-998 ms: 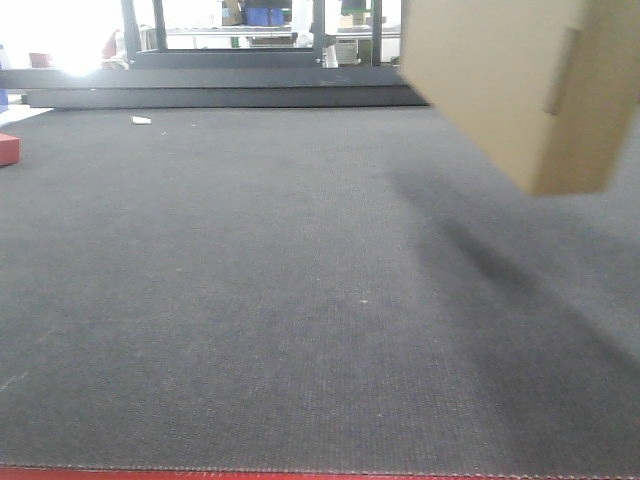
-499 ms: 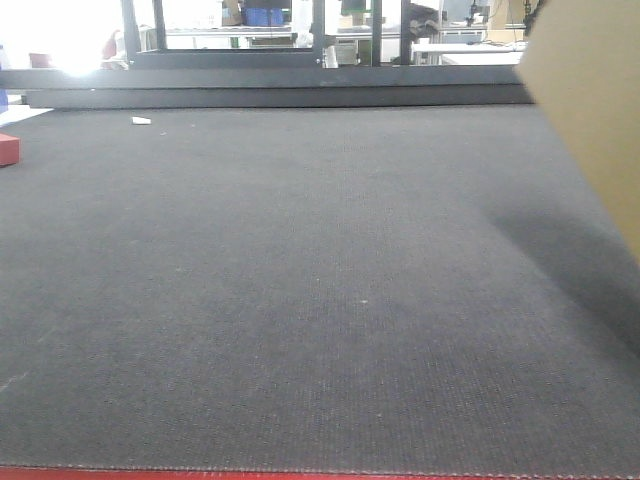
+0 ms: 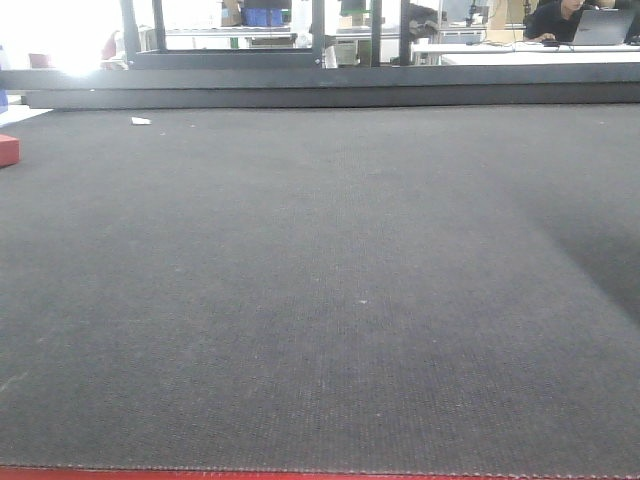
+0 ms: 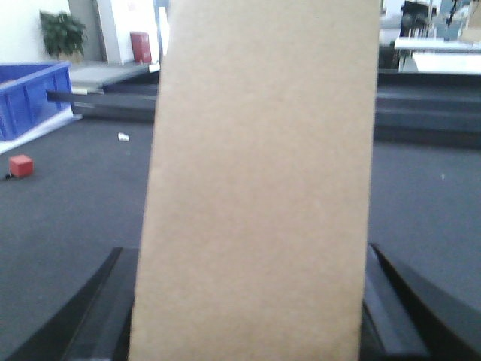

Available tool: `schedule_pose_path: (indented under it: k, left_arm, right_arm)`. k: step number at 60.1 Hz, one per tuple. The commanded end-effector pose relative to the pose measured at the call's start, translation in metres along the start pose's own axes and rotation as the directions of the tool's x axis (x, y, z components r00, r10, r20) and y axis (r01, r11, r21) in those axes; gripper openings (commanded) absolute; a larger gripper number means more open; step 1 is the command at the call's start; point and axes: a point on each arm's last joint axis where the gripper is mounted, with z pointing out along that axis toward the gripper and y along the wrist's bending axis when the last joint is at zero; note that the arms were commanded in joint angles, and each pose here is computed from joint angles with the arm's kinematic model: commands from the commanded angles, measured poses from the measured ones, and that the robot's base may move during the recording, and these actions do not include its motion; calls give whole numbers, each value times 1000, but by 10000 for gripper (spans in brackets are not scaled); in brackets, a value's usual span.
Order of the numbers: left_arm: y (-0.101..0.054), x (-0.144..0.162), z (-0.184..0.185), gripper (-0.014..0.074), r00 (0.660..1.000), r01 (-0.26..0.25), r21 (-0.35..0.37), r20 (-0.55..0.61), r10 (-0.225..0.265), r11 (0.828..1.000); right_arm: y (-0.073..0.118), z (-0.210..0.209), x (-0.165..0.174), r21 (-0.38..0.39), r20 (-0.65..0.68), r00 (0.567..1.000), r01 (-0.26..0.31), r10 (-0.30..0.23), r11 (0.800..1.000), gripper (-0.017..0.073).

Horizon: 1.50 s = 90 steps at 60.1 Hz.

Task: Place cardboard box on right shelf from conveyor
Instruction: 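Hold the box in the right gripper while driving away from the conveyor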

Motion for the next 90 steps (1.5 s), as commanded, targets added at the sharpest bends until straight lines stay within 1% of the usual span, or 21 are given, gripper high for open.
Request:
schedule_pose_path:
  k: [1, 90]
  left_arm:
    - [0, -6, -1, -116, 996, 5, 4, 91, -6, 1000]
    - [0, -6, -1, -116, 996, 5, 4, 91, -6, 1000]
  right_arm:
    - [1, -7, -18, 0, 144, 989, 20, -19, 1000, 111]
    - [1, -7, -18, 0, 146, 989, 20, -19, 1000, 111]
